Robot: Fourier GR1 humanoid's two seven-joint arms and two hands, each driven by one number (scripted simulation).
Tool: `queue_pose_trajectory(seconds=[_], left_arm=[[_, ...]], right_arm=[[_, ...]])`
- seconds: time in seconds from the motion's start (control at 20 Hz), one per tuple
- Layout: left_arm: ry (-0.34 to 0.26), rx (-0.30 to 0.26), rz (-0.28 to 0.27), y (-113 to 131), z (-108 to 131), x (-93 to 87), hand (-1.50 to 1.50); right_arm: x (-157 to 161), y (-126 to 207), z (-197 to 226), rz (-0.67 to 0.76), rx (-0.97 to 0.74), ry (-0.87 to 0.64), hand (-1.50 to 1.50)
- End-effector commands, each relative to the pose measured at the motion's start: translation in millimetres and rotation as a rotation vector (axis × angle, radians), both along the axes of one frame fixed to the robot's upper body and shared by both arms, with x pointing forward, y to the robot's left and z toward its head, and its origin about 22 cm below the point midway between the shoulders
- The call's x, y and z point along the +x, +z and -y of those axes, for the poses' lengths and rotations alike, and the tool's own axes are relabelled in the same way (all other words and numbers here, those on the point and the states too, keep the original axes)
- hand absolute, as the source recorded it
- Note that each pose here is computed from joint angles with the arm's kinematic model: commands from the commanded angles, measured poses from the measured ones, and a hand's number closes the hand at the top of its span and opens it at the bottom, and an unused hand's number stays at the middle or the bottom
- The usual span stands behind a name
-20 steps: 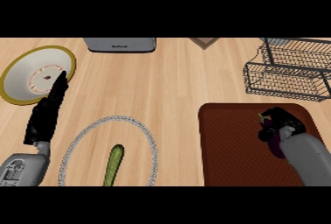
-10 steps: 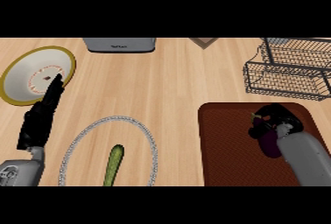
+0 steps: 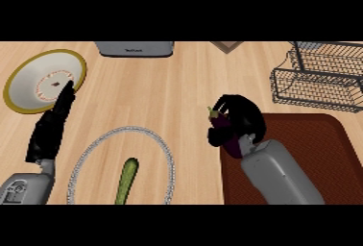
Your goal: Pick the eggplant from the tray and place it in the tiered basket
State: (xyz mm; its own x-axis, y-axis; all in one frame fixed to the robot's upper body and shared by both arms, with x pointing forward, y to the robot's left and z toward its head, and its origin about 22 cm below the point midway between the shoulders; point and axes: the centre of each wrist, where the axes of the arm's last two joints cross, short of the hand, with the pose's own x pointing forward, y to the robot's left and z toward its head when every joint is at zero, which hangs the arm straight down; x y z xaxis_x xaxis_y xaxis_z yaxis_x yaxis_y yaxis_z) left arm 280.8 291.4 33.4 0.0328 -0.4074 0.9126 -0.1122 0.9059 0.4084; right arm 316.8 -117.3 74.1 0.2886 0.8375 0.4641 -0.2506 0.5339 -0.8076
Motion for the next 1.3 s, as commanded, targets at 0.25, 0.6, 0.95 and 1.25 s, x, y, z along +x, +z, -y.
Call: queue_pose_trajectory(seconds=[0.25, 0.6, 0.95, 1.25], left_arm=[[0.016, 0.001, 0.0, 5.0, -6.4, 4.0, 0.0], [0.033, 0.018, -0.003, -10.0, 0.4, -8.9, 0.0], [0.012, 0.008, -0.008, -5.1, -0.5, -3.0, 0.0], [0.004, 0.005, -0.001, 0.6, 7.3, -3.9, 0.0]], right_arm=[[-21.5, 83.6, -28.7, 0.574, 0.083, -0.086, 1.5], [-14.8, 159.4, -6.2, 0.71, -0.019, -0.193, 1.5], [5.5, 190.5, 51.7, 0.661, -0.113, -0.177, 1.5], [38.0, 185.2, 81.1, 0.638, -0.14, -0.135, 1.5]])
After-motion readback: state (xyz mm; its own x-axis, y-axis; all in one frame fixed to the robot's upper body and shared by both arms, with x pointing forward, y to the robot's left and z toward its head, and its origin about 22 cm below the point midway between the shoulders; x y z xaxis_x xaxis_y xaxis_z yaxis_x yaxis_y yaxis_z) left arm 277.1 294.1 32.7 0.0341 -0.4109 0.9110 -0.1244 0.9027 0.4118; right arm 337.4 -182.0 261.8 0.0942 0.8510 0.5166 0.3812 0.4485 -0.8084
